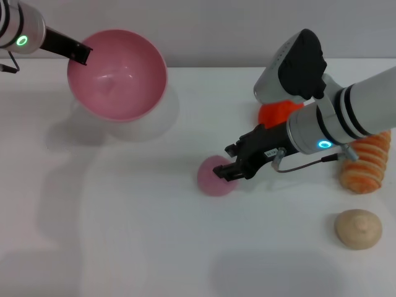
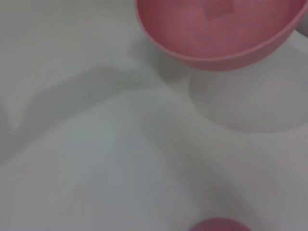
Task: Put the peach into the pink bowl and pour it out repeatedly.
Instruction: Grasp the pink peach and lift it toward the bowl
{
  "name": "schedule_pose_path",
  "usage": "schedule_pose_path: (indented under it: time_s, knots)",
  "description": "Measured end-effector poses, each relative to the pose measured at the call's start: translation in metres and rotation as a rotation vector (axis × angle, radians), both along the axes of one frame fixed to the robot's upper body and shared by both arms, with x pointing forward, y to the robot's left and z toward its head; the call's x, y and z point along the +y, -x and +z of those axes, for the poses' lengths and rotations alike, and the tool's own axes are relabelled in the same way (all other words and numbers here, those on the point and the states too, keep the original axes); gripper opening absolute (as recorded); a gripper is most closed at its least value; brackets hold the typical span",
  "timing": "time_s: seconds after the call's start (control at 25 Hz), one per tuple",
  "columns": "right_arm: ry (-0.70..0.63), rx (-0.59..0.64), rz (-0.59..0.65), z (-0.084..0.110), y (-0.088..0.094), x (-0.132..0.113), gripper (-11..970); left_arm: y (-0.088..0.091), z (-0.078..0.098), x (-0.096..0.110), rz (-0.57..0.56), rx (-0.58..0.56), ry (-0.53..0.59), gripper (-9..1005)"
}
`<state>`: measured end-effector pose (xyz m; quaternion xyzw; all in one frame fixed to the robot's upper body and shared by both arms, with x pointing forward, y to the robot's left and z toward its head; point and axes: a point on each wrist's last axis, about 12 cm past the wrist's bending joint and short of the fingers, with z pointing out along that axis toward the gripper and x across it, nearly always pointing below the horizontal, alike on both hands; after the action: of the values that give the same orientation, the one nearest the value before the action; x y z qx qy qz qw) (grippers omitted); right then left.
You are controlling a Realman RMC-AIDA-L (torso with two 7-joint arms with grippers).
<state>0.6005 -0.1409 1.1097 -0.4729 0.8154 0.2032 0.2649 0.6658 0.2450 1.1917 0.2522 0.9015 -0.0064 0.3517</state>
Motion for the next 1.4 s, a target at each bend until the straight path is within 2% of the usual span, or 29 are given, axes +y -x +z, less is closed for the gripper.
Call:
schedule_pose_path:
  time_s: [1.32,1.4]
  knots:
    - [0.037,-0.022,0.006,-0.021,0.006,0.010,477,0.005,-0.008,-0.010,-0.035,0.004,0.004,61]
    - [0.037,-0.022,0.005,-0.021,0.006,0.009,399,0.006,-0.009,-0.010,-0.030,0.007,0.007,61]
